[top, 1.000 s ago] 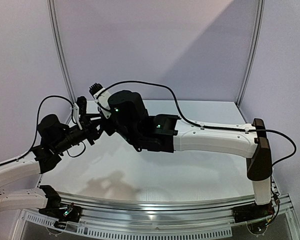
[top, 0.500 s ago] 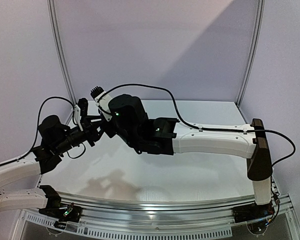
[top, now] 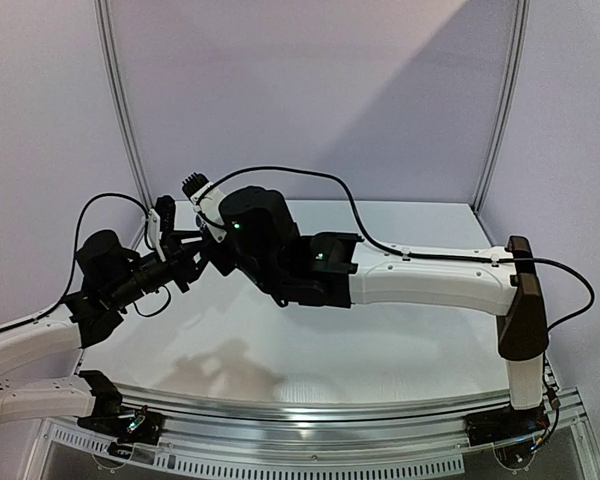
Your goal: Insert the wireless bluetooth earbuds into the charging case
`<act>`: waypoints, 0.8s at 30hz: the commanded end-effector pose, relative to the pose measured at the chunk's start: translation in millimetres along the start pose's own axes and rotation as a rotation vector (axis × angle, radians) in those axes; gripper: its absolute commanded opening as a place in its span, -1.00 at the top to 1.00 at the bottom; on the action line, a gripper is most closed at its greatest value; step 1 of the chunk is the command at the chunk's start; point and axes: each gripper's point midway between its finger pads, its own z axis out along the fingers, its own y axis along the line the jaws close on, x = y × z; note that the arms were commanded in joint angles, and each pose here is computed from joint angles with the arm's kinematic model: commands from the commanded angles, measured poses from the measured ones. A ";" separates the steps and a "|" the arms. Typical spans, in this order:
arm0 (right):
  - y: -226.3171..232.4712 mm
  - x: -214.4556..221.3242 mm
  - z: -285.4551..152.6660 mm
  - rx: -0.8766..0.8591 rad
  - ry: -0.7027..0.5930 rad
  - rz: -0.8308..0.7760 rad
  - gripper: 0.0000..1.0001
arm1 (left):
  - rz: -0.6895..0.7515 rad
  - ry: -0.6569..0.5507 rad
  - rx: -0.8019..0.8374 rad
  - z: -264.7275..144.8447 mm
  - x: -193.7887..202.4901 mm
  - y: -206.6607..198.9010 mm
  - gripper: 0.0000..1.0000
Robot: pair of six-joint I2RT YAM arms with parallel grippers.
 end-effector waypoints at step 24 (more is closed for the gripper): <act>14.6 71.7 13.0 -0.064 0.205 -0.169 0.59 | 0.060 -0.150 0.056 -5.1 -44.7 -11.8 1.00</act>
